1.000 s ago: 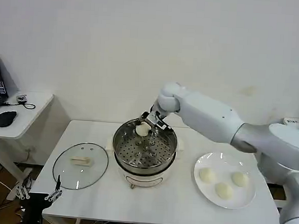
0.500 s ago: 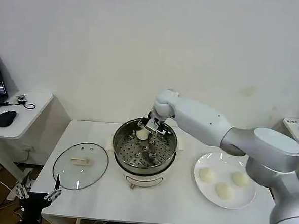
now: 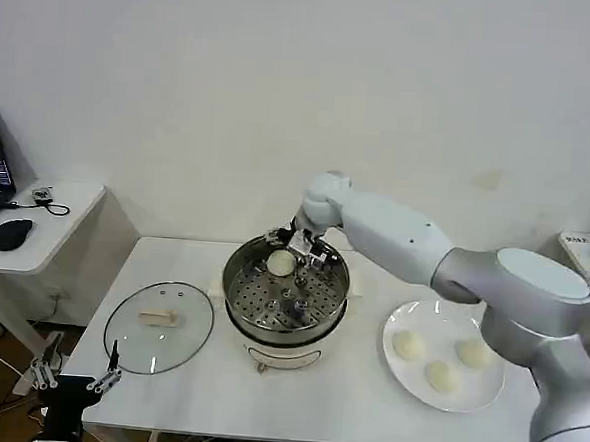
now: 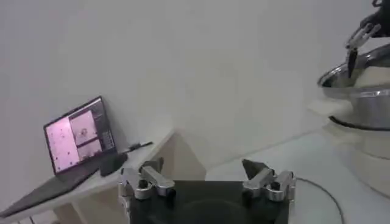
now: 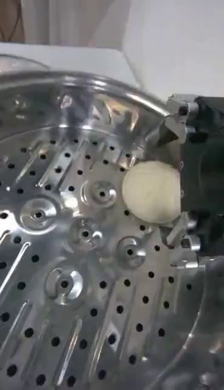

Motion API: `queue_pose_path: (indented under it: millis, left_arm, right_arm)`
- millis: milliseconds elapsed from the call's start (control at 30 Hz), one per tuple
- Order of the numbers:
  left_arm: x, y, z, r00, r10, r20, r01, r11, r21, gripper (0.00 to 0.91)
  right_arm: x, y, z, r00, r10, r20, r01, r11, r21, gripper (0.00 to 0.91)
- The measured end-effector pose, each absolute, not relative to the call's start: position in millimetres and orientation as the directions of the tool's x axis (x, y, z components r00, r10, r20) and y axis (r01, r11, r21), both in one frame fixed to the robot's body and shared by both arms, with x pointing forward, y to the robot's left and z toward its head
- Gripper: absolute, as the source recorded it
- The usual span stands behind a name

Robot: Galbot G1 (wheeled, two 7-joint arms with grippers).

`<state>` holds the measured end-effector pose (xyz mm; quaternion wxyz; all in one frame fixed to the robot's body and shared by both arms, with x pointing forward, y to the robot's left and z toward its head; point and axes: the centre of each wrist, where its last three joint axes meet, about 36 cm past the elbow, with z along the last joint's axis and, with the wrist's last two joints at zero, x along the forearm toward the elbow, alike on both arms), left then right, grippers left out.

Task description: Take steamed baozi put them in steamer then cover it.

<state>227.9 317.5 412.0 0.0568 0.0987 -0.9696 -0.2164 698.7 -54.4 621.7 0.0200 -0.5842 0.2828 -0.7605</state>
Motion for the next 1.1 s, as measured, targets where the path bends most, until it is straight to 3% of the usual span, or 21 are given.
queue_pose_path:
  millis: [200,433,767,1100]
  left_arm:
    - [231.3,322.4,416.2,-0.975,-0.211,0.063,-0.164,0.887,0.432,0.907]
    - [236.3,321.1,423.6,-0.982,-0.183,0.049,-0.144,0.890,0.433,0.907]
    - [244.8,316.6,427.1,-0.990,-0.138,0.039,-0.108,0.897,0.428,0.907]
    - [248.4,316.7,430.6,-0.992,-0.121,0.034,-0.096,0.900,0.425,0.907]
  right_arm:
    - [685.6,-88.4,670.0,-0.378,-0.367,0.850,-0.397,-0.765,-0.507,0.907]
    - [664.9,-162.6,684.6,-0.424,-0.334,0.842,-0.564,-0.629,-0.535,0.907]
    - [615.1,-285.0,646.9,-0.415,-0.241,0.877,-0.784,-0.394,-0.479,0.907]
    - [570.0,-352.8,580.3,-0.348,-0.174,0.921,-0.901,-0.209,-0.380,0.907]
